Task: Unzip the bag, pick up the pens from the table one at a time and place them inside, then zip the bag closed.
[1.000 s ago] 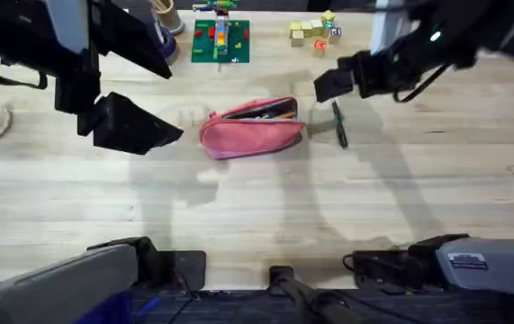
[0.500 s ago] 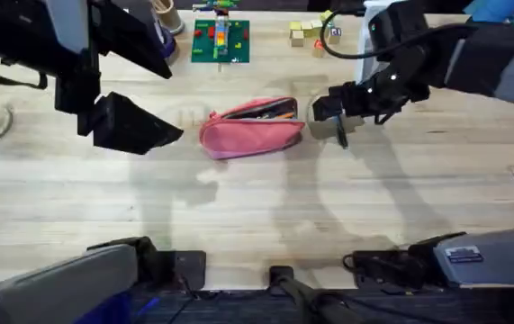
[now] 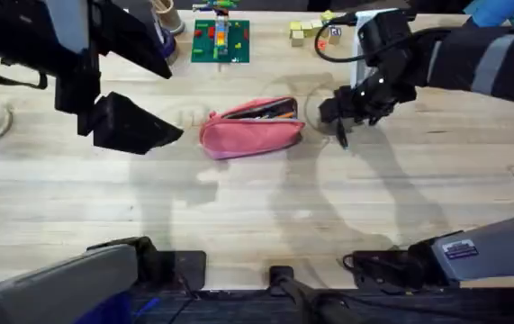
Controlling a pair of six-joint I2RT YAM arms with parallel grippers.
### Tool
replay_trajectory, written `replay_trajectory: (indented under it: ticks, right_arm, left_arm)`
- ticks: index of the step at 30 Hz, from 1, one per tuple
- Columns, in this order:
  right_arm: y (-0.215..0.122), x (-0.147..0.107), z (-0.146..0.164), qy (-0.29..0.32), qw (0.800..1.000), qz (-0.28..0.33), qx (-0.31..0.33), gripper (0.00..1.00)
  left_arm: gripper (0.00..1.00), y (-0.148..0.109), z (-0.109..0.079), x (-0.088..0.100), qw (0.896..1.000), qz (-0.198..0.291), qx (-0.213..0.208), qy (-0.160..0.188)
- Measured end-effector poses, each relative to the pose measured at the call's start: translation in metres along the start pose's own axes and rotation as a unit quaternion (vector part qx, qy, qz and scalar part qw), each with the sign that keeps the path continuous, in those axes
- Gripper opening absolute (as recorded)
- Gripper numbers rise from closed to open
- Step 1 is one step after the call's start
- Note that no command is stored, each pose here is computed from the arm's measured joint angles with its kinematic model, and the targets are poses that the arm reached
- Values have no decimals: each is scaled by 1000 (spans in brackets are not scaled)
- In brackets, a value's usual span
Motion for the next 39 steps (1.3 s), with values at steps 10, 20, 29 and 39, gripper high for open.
replay_trajectory:
  ticks: [10,20,29,39]
  right_arm:
    - [0,6,-7,7,1000,-9,-16,38]
    - [-38,38,19,-49,995,-64,51,32]
    - [-130,75,83,-291,909,-234,183,32]
    - [-150,36,156,-566,723,-295,264,35]
  left_arm:
    - [995,0,0,0,1000,0,0,0]
    - [995,0,0,0,1000,0,0,0]
    - [994,0,0,0,1000,0,0,0]
    - [995,0,0,0,1000,0,0,0]
Point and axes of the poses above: each hand's point on the last joint's axis, 136 mm out from that joint toward the fingers, its own y axis out along the fingers, its own z axis along the line the jaws close on, x = y × z, the point moved 1 cm from there along -y, back along the fingers, and after that the axes turned 4 degrees about y, right-handed, at the moved point
